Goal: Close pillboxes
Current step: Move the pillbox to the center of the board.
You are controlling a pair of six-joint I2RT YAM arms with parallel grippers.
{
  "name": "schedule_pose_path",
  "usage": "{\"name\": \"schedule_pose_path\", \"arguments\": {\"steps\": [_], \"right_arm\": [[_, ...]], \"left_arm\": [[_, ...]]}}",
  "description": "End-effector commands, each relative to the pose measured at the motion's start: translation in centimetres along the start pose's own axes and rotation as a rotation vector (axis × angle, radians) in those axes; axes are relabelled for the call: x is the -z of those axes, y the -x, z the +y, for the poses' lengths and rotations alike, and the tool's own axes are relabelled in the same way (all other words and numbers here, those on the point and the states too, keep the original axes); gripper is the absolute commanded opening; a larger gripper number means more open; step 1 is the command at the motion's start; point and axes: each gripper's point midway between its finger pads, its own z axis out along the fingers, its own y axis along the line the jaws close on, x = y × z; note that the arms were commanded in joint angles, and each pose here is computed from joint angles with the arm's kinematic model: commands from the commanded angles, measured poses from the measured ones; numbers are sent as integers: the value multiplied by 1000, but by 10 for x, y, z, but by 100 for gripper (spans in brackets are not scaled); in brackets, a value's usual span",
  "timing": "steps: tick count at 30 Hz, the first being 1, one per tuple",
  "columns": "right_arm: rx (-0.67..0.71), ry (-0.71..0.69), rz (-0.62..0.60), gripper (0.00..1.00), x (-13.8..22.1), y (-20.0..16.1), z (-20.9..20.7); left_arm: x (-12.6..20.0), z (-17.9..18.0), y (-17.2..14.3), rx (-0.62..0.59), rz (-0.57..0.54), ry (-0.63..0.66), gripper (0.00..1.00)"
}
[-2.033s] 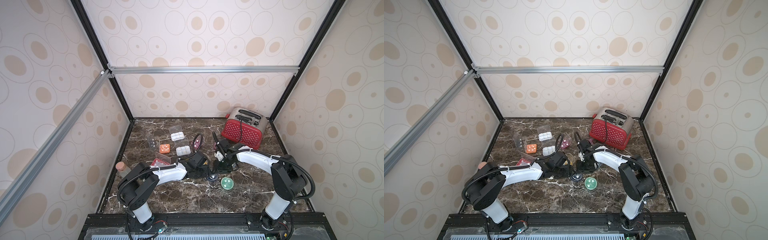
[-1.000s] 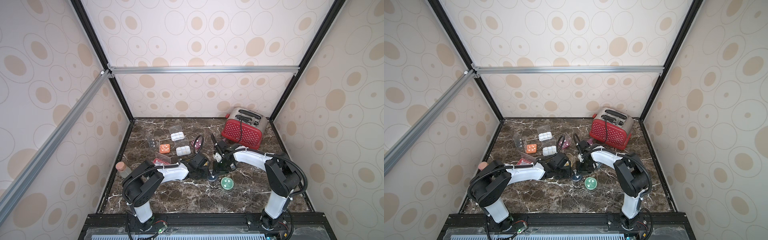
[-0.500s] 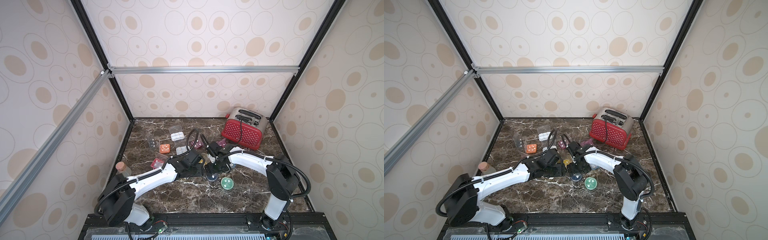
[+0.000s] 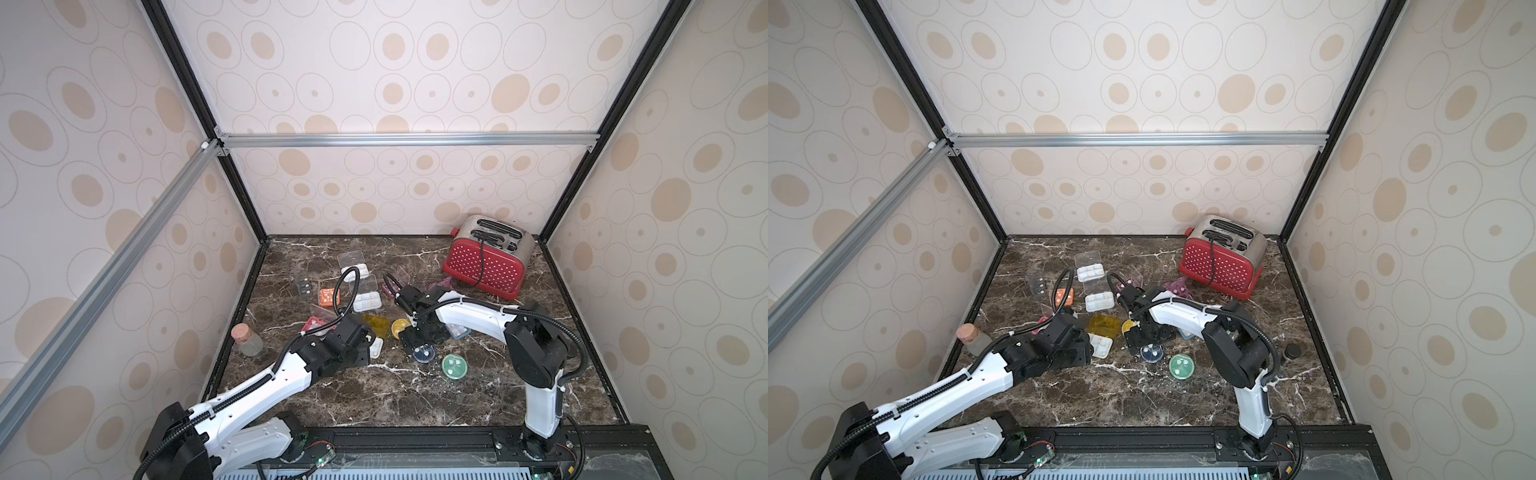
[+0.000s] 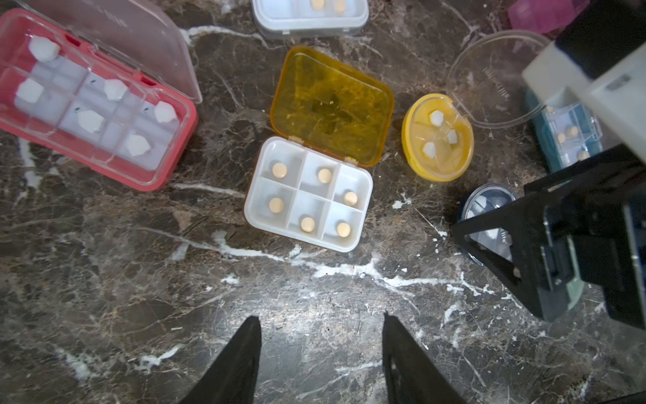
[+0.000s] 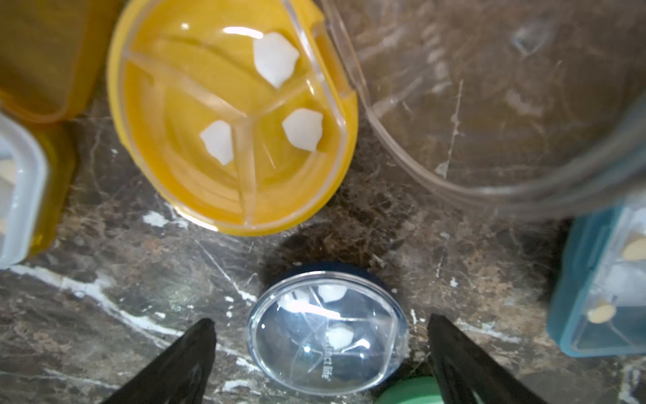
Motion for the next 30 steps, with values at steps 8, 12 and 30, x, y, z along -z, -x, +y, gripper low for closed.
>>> {"name": "schedule_pose_path", "arguments": {"steps": [8,12,30], "right_arm": [[-44,-6,26,81,-2,-14,1],[-27,-16,39,80,-6,-18,3],[-5,-47,5,73,8,-51,5]], "left_arm": [[3,9,6,-1,-20,42,56],[3,8,7,-9,-15,43,56],[3,4,10,-9,-26,34,56]]}}
